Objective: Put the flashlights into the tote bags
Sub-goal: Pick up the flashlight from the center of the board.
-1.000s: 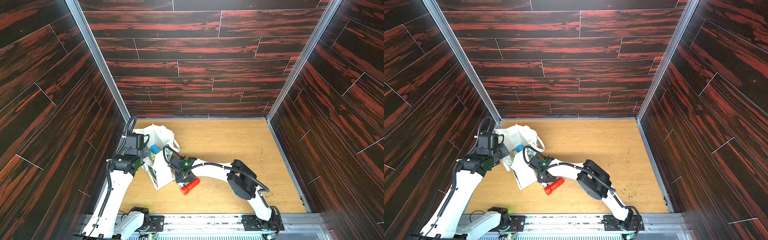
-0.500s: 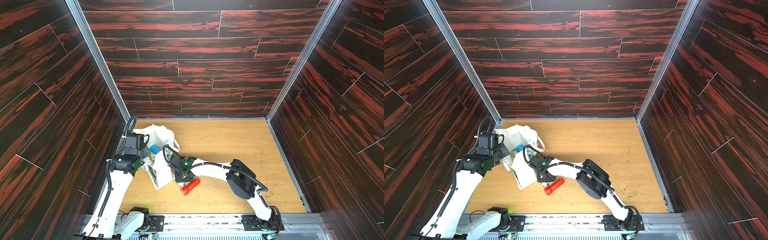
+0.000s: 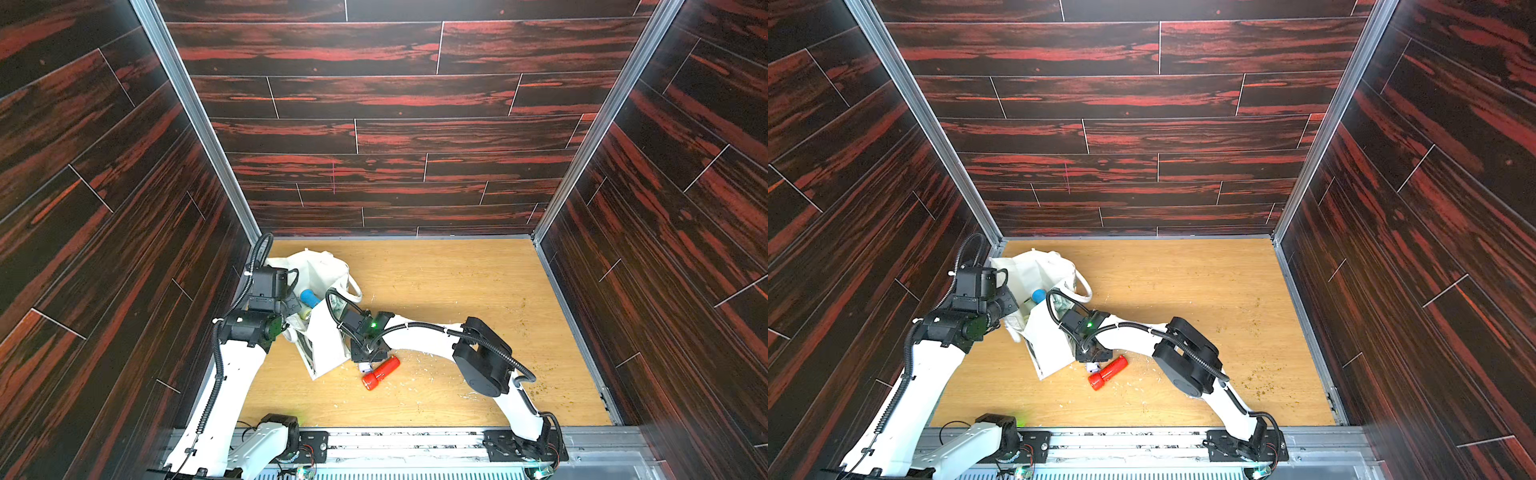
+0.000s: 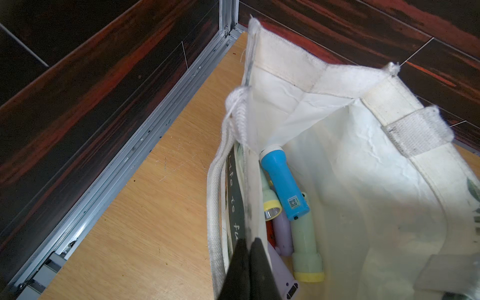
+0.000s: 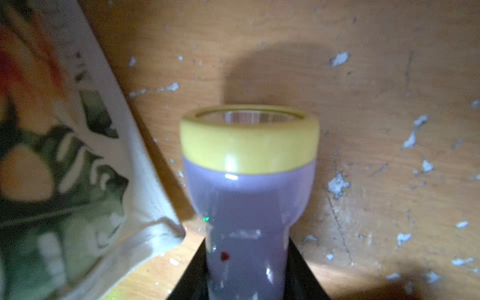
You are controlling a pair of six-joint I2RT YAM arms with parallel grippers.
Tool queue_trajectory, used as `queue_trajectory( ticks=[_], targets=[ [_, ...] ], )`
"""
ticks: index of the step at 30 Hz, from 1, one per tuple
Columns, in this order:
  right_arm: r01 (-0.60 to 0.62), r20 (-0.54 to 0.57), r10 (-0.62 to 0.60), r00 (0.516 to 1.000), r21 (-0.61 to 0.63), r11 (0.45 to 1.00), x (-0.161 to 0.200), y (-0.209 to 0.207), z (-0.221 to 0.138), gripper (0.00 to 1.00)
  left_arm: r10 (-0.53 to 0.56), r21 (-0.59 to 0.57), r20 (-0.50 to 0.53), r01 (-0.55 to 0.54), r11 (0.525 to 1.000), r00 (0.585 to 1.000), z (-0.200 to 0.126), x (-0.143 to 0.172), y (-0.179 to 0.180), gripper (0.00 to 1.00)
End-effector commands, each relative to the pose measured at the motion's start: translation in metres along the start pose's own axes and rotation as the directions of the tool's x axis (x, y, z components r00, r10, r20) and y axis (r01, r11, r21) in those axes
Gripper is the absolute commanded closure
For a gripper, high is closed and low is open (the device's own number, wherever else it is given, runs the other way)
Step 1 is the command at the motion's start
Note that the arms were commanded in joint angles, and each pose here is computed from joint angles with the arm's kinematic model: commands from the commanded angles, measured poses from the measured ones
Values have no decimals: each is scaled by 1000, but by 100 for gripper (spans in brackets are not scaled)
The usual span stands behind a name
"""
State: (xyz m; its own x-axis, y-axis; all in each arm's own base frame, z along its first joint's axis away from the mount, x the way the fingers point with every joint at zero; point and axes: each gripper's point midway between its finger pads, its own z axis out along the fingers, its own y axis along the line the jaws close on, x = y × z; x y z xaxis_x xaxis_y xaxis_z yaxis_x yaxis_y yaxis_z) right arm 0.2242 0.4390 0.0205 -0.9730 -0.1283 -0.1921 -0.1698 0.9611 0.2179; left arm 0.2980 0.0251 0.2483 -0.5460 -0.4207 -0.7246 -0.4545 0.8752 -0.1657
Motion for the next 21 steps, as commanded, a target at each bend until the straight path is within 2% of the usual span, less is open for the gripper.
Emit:
queue_trajectory(
  ticks=[1, 5, 10, 15, 21],
  targets=[
    [-6, 26, 7, 1000, -33, 999, -11, -1, -14, 77, -16, -7, 47, 16, 1000, 999, -8, -9, 6, 100],
    [1, 136, 18, 991, -142, 990, -34, 6, -52, 90, -16, 15, 42, 15, 1000, 999, -9, -9, 2, 100],
    [46, 298, 23, 954, -222, 974, -58, 4, -110, 100, -20, 40, 39, 19, 999, 999, -9, -11, -4, 100],
    [39, 403, 73, 912, -263, 964, -68, -18, -151, 100, -16, 109, 22, 14, 994, 1000, -7, -12, -19, 100],
    [52, 485, 94, 870, -278, 959, -69, -46, -179, 100, 9, 261, -8, -7, 965, 1000, -8, -13, -50, 100]
  ],
)
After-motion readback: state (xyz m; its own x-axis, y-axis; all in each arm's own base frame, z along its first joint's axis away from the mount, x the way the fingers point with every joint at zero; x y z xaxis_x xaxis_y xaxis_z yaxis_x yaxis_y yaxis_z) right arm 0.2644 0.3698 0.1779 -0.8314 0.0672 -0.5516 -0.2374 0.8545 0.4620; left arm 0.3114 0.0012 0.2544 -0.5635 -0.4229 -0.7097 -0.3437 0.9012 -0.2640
